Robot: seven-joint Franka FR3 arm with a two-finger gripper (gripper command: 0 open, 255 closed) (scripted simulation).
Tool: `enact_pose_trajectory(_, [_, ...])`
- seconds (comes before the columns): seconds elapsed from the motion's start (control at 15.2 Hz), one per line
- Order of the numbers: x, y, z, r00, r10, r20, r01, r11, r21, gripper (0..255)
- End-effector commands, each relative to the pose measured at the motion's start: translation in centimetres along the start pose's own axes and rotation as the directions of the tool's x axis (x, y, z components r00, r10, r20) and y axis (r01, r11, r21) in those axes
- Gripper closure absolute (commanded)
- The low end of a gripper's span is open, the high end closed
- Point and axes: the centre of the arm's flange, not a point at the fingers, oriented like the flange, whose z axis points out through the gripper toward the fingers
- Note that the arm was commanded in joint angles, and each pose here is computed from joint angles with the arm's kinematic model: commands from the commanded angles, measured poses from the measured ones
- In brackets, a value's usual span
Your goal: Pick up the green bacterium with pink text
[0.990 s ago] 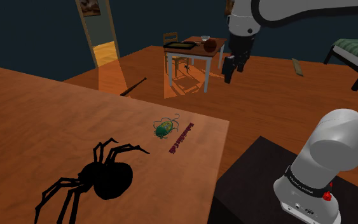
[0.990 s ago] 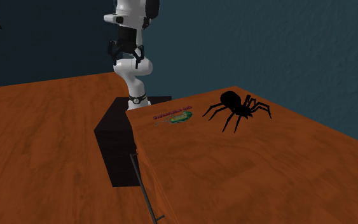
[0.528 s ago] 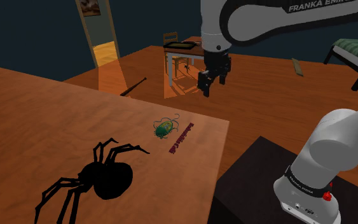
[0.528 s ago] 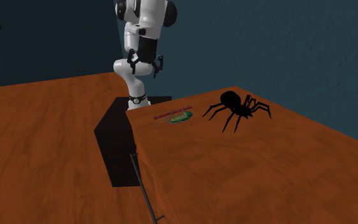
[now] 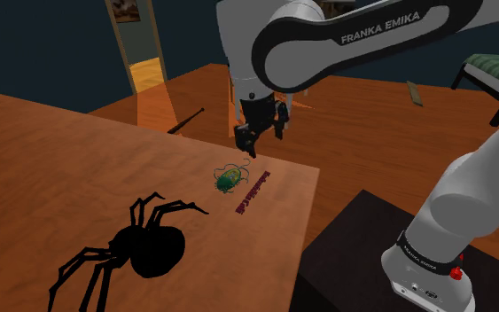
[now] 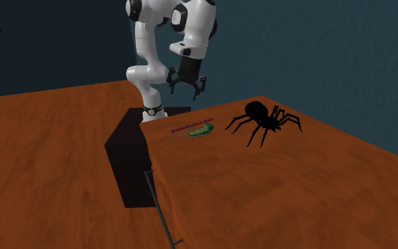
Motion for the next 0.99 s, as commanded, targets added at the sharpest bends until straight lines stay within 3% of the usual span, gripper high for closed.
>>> enact_pose_trajectory(0.0, [0.8,-2.6,0.7,1.0,0.025,0.013,-0.025,1.0,-0.01,0])
enact_pose_trajectory(0.53, [4.7,-13.0,3.4,0.992,0.112,0.062,-0.109,0.992,-0.057,0])
enact_pose_trajectory(0.92, [4.9,-14.1,6.1,0.991,0.116,0.064,-0.112,0.992,-0.059,0])
